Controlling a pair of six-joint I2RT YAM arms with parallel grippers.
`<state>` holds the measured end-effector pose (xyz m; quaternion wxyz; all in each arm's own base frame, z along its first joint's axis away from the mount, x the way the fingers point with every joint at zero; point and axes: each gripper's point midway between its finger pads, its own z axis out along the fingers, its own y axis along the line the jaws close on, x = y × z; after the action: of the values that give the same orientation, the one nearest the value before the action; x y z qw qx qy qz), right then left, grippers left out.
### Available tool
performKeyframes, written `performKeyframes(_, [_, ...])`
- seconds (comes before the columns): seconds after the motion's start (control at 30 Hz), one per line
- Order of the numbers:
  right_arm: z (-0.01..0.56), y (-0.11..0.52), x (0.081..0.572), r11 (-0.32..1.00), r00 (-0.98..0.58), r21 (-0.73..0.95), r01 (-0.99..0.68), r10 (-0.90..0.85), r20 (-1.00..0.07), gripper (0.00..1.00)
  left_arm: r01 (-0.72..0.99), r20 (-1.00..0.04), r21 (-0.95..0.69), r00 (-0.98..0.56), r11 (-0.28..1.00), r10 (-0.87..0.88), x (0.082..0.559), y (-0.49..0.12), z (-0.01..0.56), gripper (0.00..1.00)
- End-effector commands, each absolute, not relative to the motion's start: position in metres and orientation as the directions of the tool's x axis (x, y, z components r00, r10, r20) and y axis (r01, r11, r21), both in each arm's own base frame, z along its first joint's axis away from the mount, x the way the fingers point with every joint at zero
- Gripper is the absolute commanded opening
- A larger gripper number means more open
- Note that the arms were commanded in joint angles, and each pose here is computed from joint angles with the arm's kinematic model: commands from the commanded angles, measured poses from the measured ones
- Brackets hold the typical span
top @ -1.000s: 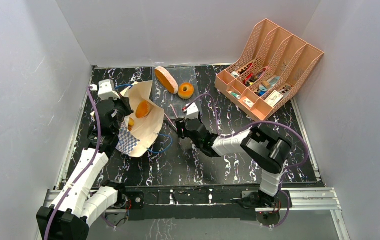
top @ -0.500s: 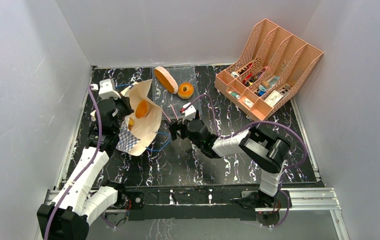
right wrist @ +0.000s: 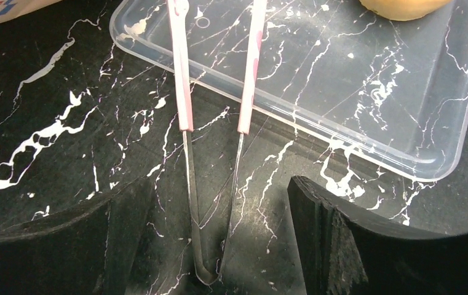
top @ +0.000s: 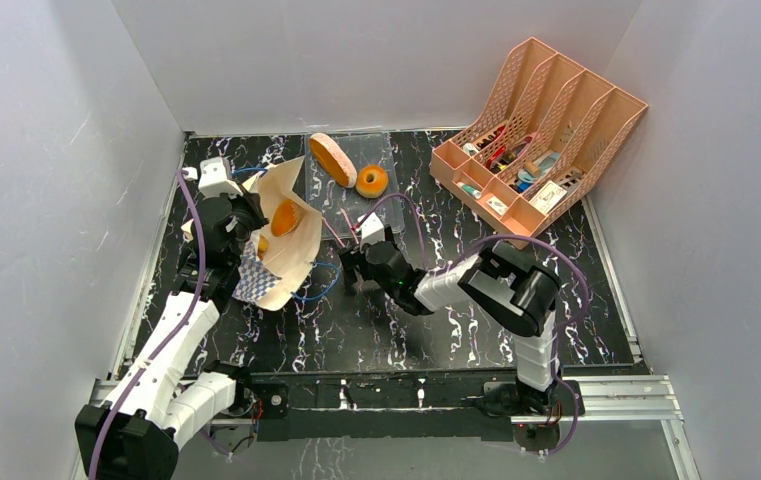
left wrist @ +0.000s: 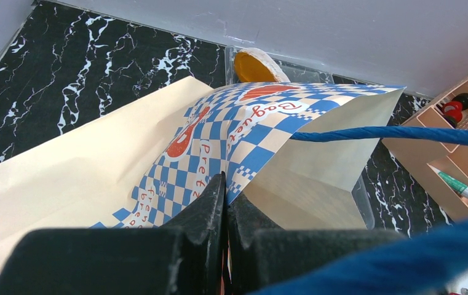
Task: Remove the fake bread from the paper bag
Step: Move the clamp to the container, then pick up the clamp from the container.
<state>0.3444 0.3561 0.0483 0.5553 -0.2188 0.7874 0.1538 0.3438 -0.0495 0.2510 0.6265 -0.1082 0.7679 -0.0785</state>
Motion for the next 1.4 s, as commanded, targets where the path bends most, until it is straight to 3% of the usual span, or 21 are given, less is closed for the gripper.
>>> performKeyframes(0.0, [0.068,0.369,0.362,0.863,-0.237,-0.006,-0.506,-0.145,-0.961,0.78,-0.073,-0.938,-0.242,-0.237,0.968,-0.252,0.342,-0.05,0.237,0.0])
performKeyframes(0.17, [0.06,0.372,0.37,0.866,-0.253,-0.008,-0.499,-0.155,-0.955,0.69,-0.075,-0.937,-0.24,-0.242,0.968,-0.251,0.342,-0.05,0.235,0.0])
performKeyframes(0.3, [0.056,0.371,0.374,0.868,-0.256,-0.008,-0.497,-0.155,-0.954,0.52,-0.075,-0.937,-0.239,-0.245,0.968,-0.25,0.343,-0.05,0.234,0.0])
performKeyframes(0.57, [0.057,0.371,0.373,0.858,-0.257,0.0,-0.513,-0.154,-0.954,0.29,-0.078,-0.936,-0.239,-0.247,0.968,-0.251,0.342,-0.05,0.233,0.0])
performKeyframes(0.8, [0.091,0.358,0.362,0.861,-0.229,0.038,-0.507,-0.092,-0.969,0.22,-0.074,-0.935,-0.239,-0.251,0.968,-0.25,0.342,-0.051,0.233,0.0])
performKeyframes(1.37, [0.221,0.311,0.323,0.875,-0.223,0.15,-0.46,0.049,-0.974,0.18,0.054,-0.926,-0.261,-0.297,0.964,-0.234,0.329,-0.082,0.24,0.0])
